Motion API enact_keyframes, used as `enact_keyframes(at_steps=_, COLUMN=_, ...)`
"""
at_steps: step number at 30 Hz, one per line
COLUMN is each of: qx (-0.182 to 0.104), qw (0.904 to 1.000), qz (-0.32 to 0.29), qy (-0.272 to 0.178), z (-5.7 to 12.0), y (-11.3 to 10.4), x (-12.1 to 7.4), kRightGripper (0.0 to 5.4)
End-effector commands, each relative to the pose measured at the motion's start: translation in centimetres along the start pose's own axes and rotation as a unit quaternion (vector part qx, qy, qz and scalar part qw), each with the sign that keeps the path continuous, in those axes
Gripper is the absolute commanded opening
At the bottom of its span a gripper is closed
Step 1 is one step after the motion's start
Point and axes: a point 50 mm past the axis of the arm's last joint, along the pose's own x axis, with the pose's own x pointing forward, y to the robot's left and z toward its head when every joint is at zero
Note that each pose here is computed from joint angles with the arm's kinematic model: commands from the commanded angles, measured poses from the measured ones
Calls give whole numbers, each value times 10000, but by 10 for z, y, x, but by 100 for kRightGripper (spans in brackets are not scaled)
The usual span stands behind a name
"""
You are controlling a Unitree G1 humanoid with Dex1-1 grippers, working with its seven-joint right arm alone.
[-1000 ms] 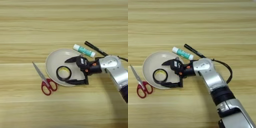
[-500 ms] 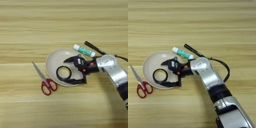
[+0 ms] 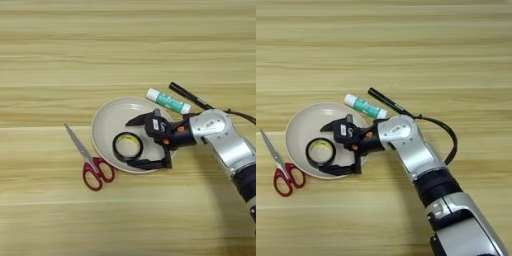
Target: Move the objects on the table
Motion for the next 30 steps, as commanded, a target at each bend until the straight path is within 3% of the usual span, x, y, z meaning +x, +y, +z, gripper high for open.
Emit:
enact_keyframes(at_steps=1, qx=-648, qw=9972, qz=-370, qy=-36, z=25, y=-22, x=-11, kRightGripper=537)
enact_keyframes(at_steps=12, qx=-531, qw=9983, qz=-242, qy=66, z=21, y=-22, x=-8, kRightGripper=537)
enact_keyframes(at_steps=25, qx=-479, qw=9987, qz=-110, qy=139, z=17, y=-22, x=-4, kRightGripper=408)
enact_keyframes(at_steps=30, qx=-491, qw=9986, qz=-91, qy=146, z=17, y=-22, x=-4, kRightGripper=404)
